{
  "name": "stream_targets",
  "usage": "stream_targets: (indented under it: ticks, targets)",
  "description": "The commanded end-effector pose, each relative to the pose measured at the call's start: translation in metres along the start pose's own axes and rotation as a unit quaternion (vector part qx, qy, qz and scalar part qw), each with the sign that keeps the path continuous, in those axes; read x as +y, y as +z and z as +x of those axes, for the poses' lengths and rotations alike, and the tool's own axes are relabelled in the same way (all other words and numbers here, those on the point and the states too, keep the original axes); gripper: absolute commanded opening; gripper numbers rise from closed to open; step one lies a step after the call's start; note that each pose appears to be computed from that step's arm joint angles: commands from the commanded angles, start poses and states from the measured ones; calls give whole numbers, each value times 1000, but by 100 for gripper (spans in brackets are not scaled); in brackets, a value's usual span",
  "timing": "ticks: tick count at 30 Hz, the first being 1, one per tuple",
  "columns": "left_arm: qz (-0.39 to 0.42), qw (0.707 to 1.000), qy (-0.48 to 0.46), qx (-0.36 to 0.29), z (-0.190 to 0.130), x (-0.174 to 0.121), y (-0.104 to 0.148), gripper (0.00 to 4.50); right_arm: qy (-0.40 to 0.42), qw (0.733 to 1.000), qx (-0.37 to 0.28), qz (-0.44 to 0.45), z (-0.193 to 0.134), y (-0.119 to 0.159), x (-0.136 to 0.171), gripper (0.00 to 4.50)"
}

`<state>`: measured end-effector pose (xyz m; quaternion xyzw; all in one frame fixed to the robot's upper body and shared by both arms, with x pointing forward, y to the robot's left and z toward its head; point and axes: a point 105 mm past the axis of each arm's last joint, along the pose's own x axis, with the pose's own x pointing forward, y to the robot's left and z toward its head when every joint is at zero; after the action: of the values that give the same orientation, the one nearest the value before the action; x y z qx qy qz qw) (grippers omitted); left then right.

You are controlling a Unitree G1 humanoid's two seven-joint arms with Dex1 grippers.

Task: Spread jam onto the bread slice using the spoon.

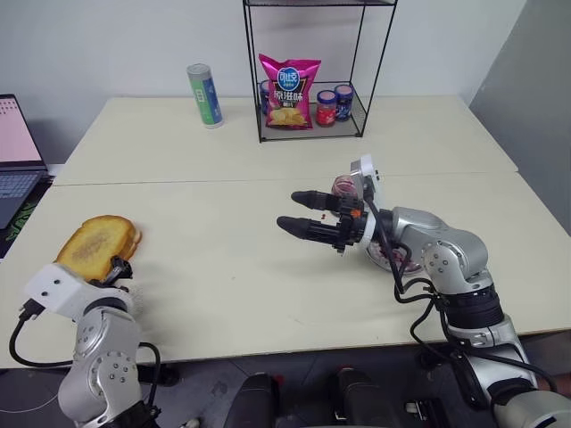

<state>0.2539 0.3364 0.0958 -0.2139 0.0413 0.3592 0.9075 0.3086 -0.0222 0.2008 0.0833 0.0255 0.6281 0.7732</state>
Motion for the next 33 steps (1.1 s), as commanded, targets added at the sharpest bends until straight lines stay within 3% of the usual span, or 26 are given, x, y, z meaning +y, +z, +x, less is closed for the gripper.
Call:
stream_targets:
  ticks: [1, 17, 26, 33]
  targets:
    - [11, 1000, -4, -20, 1, -1, 12, 338, -4, 1000, -19, -22, -2, 12, 2, 450]
    - [17, 1000, 4, -11, 0, 2, 9, 3, -11, 999, -24, -23, -1, 15, 0, 450]
    - [24, 999, -5, -34, -1, -2, 22, 3, -12, 999, -26, -25, -1, 17, -1, 450]
    - [67, 984, -160, -49, -18, -64, 33, 3, -17, 999, -27, -28, -3, 18, -4, 450]
